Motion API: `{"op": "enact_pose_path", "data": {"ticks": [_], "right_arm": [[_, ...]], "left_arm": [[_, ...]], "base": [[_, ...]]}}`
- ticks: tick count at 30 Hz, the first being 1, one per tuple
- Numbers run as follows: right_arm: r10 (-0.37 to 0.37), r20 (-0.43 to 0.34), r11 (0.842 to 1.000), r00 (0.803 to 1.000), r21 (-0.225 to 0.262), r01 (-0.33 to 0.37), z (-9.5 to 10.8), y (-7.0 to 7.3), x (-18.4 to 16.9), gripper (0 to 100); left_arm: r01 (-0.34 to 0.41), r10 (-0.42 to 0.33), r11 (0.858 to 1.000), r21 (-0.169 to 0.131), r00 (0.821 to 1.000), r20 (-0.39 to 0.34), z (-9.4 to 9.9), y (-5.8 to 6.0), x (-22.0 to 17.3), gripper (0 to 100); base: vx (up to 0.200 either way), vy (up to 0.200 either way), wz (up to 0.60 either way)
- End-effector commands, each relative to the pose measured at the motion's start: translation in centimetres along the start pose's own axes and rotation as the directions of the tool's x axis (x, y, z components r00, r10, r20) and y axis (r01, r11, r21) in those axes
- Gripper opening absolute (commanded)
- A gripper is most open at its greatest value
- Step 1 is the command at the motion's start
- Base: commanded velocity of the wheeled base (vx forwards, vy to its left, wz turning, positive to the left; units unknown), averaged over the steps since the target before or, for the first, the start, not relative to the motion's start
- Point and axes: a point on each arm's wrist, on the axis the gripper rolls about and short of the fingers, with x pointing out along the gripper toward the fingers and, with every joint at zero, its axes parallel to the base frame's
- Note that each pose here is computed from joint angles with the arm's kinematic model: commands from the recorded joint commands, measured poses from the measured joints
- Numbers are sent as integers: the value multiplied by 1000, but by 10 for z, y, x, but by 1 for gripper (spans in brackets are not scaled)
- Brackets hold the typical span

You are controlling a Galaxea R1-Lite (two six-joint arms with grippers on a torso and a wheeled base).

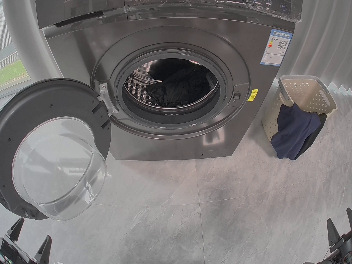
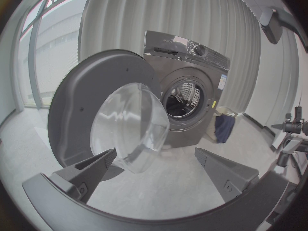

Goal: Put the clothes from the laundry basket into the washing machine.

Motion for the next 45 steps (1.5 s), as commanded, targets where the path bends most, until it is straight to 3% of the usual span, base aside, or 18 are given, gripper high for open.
{"op": "enact_pose_path", "data": {"ticks": [1,7,38,45], "right_arm": [[-8,45,1000,999,1,8,-3,0,-1,100],[21,27,999,999,-41,-20,-5,0,-1,100],[22,26,999,999,-42,-21,-5,0,-1,100],[22,26,999,999,-42,-21,-5,0,-1,100]], "left_arm": [[-162,162,985,53,987,4,-13,2,-5,100],[-136,136,990,39,991,7,-13,1,-5,100],[-130,130,991,33,991,8,-13,1,-5,100],[-133,133,991,26,991,8,-13,1,-5,100]], "base": [[0,0,0],[0,0,0],[0,-194,0],[0,0,0]]}}
